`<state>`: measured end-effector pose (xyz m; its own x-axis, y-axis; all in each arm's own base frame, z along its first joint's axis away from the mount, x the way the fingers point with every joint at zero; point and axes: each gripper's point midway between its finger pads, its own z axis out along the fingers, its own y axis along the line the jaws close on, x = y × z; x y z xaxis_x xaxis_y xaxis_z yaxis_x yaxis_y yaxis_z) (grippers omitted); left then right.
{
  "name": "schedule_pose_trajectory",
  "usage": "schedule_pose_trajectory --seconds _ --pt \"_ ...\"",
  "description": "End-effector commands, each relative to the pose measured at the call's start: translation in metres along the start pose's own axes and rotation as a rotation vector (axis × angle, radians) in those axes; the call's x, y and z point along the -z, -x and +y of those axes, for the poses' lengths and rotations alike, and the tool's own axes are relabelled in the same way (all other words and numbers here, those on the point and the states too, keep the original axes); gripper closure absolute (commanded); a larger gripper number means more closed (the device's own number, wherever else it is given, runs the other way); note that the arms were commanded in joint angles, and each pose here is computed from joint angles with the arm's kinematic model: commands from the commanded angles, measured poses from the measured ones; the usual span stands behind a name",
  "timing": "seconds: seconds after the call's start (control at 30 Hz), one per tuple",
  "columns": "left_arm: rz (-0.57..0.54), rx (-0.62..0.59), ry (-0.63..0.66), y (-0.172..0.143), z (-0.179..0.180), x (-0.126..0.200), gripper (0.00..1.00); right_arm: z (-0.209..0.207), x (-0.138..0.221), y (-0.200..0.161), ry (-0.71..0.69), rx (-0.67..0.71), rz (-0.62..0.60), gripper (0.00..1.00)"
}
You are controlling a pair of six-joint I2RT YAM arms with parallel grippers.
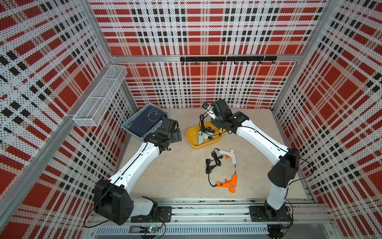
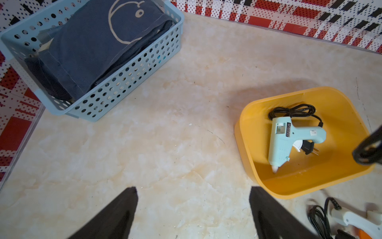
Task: Put the hot melt glue gun into the storage box
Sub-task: Place the hot melt adhesive gun in the storage box.
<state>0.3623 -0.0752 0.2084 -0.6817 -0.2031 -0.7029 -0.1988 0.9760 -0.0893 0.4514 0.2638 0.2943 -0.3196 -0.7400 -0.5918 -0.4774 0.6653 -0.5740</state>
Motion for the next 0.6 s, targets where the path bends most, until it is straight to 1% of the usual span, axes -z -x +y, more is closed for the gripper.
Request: schedule_pose_trajectory --seconds 0.0,0.13,0.2,0.27,0.37,0.47,0.57 --pt "-0.038 0.035 0.006 0.006 0.010 0.008 0.09 -0.013 0.010 0.028 0.000 -0.121 -0.083 1.00" --pt "-0.037 0.044 0.012 0.005 0.016 0.009 0.09 -0.005 0.000 0.026 -0.017 -0.055 -0.076 1.00" --pt "-0.035 0.042 0.016 0.005 0.017 0.008 0.09 -0.005 -0.002 0.028 -0.019 -0.059 -0.080 0.99" --pt "-0.034 0.045 0.015 0.005 0.018 0.007 0.09 -0.004 -0.005 0.031 -0.010 -0.097 -0.077 0.98" --pt "-0.032 0.043 0.014 0.006 0.017 0.006 0.09 0.000 -0.010 0.037 0.040 -0.239 -0.056 0.98" --pt "-0.029 0.040 0.016 0.005 0.017 0.005 0.09 -0.001 -0.018 0.036 0.055 -0.477 0.018 0.99" --pt "-0.030 0.039 0.016 0.005 0.018 0.004 0.09 0.015 -0.027 0.027 0.140 -0.734 0.090 0.99"
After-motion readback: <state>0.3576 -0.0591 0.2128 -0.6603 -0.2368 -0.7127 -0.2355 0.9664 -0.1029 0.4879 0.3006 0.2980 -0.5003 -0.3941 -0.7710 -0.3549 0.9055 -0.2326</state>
